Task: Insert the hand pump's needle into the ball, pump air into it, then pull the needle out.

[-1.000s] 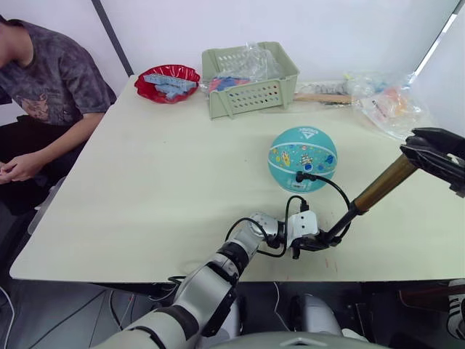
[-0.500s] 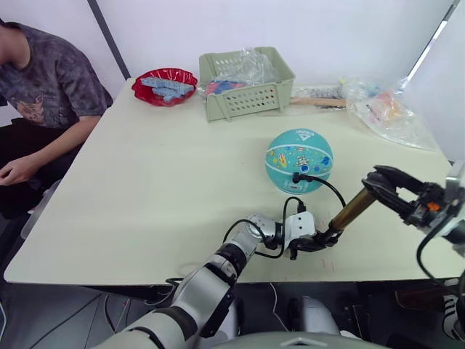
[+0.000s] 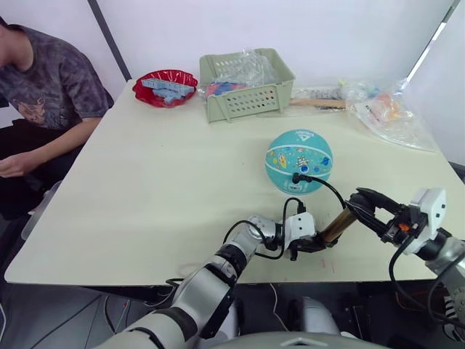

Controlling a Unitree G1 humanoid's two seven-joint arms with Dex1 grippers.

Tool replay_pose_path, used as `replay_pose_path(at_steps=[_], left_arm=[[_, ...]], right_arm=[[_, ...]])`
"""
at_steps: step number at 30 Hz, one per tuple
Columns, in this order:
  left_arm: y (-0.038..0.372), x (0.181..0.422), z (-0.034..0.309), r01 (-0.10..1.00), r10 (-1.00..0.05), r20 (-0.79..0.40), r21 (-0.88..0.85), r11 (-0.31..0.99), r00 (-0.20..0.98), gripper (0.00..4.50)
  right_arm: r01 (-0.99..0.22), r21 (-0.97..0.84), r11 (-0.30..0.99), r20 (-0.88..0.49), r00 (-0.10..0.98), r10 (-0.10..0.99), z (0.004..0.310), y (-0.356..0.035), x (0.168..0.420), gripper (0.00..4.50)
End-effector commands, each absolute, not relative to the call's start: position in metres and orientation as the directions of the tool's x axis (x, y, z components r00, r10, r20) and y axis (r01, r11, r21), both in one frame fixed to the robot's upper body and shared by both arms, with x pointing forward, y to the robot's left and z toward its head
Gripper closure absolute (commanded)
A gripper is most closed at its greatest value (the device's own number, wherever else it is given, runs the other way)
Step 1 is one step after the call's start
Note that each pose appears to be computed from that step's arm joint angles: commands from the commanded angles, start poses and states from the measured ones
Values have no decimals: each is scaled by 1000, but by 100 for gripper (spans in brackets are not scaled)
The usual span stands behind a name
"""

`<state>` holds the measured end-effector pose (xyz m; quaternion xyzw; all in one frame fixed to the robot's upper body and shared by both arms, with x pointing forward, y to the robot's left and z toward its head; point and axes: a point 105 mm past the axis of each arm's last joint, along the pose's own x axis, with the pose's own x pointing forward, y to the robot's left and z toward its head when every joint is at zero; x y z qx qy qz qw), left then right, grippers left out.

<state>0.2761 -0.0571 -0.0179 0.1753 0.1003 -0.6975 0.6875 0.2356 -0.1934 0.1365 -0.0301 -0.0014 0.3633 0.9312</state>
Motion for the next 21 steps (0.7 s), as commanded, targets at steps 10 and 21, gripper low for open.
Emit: replay_pose_path(at_steps=[10, 21], left_arm=[[-24, 253, -69, 998, -837, -545, -55, -23, -49, 339], [-24, 254, -68, 998, -835, -548, -55, -26, -52, 339]], right_arm=[[-652, -200, 731, 111, 726, 678, 238, -220, 233, 290], [-626, -233, 744, 152, 732, 664, 292, -234, 223, 290]])
